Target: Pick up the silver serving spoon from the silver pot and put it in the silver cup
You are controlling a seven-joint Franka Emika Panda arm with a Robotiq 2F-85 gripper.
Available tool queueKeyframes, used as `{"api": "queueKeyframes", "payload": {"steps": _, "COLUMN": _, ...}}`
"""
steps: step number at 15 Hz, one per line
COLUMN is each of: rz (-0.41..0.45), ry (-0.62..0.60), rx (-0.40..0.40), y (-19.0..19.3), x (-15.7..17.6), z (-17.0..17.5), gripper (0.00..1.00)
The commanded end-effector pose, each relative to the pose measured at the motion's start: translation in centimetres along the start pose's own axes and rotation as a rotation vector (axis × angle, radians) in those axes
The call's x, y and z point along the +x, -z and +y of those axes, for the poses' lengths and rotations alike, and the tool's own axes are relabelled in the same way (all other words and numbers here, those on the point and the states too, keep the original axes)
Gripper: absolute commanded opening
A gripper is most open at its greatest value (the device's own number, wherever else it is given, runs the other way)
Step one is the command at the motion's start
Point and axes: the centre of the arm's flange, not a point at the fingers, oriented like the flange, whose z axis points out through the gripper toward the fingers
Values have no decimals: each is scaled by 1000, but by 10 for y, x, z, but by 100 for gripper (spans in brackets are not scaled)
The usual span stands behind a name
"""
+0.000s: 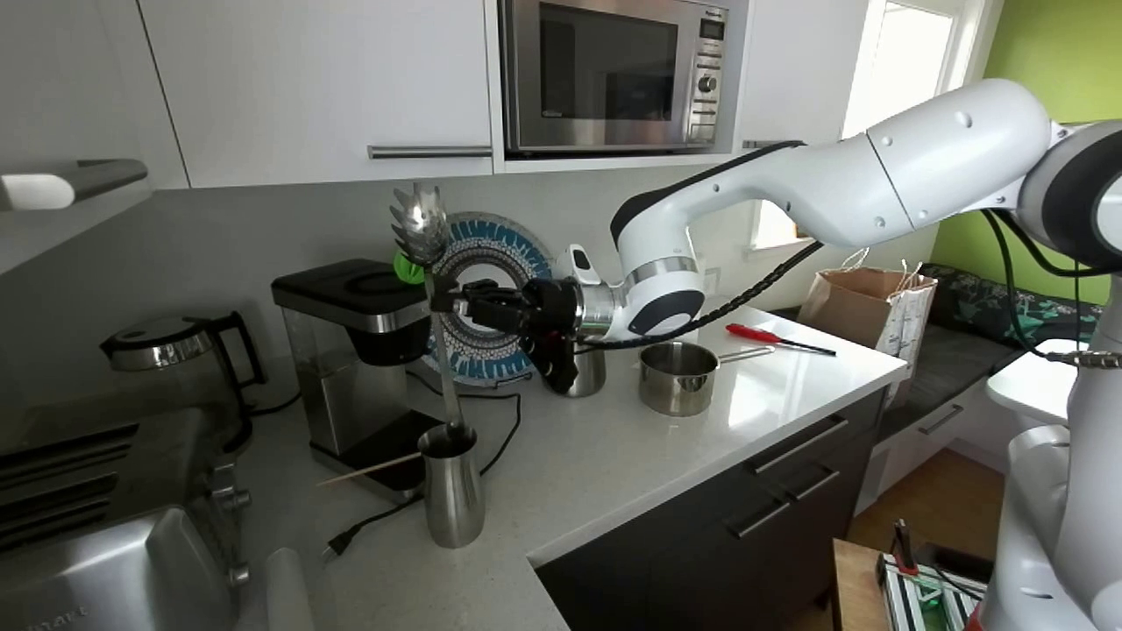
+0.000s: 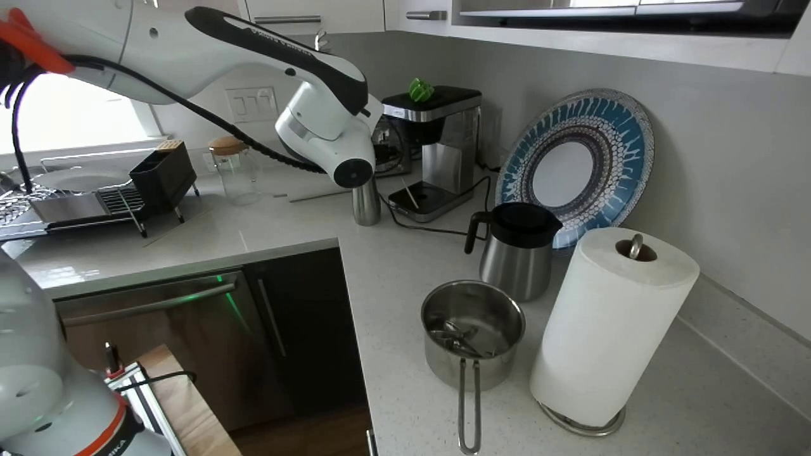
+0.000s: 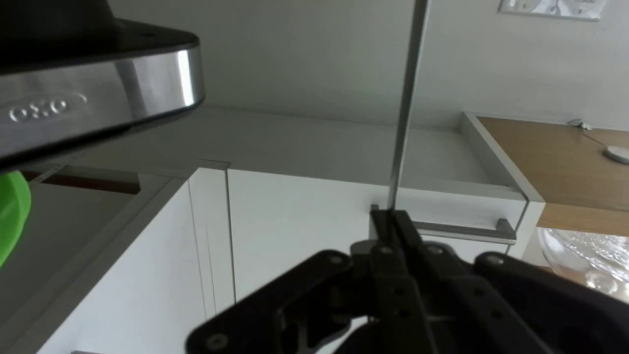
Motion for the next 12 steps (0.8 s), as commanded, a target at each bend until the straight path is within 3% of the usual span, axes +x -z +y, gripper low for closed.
{"api": "queueKeyframes", "payload": {"steps": 1, "rz": 18, "ry": 1, "rx": -6, "y": -5, "x": -20, "z": 5, "gripper": 1}}
{"api": "queueKeyframes", "payload": {"steps": 12, "rz": -68, "ry": -64, "rx": -28, "y": 0, "x": -89, "z": 8, "gripper": 1}}
